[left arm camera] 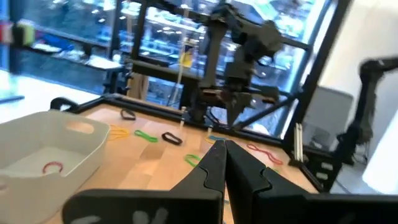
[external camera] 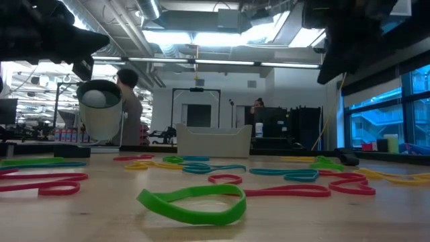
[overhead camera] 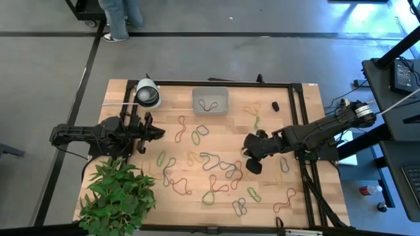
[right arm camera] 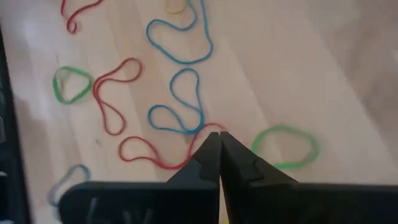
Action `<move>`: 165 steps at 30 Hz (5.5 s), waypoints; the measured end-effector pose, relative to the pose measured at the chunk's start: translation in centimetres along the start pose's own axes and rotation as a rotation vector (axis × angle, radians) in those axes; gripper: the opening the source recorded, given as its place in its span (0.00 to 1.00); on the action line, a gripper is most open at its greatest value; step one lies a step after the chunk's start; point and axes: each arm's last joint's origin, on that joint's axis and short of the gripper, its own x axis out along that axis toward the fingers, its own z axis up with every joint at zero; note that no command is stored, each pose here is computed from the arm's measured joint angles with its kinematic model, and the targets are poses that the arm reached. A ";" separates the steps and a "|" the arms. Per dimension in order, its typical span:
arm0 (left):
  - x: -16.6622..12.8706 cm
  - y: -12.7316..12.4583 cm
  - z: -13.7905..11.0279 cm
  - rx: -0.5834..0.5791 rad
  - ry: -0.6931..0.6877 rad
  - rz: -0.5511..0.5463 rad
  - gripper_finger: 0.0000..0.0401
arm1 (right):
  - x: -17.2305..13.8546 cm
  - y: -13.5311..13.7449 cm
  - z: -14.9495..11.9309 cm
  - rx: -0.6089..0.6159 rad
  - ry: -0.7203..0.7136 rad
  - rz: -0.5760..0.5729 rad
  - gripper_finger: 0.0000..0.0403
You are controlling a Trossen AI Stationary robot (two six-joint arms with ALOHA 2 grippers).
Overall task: Pick and place rubber bands into bin
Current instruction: Put the black rubber band into the white bin, then put the yellow rubber band into the white bin
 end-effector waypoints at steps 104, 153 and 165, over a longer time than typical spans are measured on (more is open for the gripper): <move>19.7 2.0 3.1 -0.278 1.436 0.931 0.01 | 4.2 -6.1 -4.7 -0.206 -0.183 0.208 0.02; 33.3 20.0 0.6 0.204 1.361 0.527 0.31 | 4.1 -6.1 -4.0 -0.055 -0.282 0.142 0.02; 32.3 16.7 7.6 0.129 1.213 0.646 0.42 | 4.1 -6.1 -3.9 -0.059 -0.285 0.144 0.02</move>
